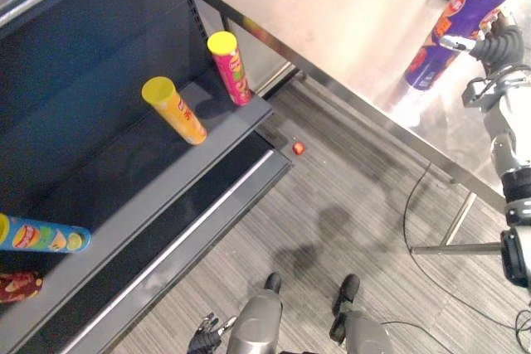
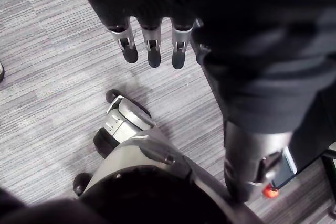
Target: Put the gum and the chips on the shelf.
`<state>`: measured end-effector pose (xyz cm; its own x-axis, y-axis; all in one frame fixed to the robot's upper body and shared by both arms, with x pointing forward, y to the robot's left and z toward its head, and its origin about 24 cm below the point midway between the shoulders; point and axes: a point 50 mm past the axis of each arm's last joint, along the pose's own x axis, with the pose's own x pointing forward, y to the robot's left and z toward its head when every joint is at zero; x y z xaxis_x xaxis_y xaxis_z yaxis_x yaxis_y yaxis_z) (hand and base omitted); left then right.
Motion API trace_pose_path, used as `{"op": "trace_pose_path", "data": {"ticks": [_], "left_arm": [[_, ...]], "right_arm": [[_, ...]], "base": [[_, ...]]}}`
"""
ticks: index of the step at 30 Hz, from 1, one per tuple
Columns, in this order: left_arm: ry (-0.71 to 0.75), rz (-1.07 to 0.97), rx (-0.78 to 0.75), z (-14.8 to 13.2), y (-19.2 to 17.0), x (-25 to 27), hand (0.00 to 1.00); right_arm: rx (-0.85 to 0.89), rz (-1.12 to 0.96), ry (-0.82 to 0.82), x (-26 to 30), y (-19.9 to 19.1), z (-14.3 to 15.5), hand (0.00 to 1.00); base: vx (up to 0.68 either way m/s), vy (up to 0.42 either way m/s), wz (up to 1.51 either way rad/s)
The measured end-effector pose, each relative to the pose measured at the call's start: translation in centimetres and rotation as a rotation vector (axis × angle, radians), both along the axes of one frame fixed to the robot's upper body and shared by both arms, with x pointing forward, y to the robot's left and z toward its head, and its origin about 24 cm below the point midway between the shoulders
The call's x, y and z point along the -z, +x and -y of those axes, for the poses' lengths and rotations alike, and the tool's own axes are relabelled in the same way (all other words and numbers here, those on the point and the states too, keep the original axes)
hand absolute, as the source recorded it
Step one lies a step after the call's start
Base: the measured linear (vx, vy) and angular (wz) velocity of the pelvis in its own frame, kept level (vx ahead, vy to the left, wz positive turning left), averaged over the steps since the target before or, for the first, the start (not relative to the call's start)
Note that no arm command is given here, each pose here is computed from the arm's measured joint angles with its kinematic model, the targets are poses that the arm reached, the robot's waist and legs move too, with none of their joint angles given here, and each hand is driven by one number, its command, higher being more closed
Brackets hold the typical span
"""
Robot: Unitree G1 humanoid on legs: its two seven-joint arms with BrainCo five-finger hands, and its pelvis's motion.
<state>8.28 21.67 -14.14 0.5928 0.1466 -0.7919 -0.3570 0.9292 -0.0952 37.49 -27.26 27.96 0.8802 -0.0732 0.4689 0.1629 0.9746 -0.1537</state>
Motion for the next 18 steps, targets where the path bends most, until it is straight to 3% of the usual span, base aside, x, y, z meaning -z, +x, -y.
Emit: {"op": "trace_pose_path", "data": {"ticks": [18], "left_arm": [[-0.002, 0.027, 0.0, -0.01, 0.29, -0.19, 0.0]], "right_arm": [[-0.015, 0.034, -0.017, -0.28, 0.0, -0.56, 1.0]], "base": [[-0.01, -0.008, 0.02]]}}
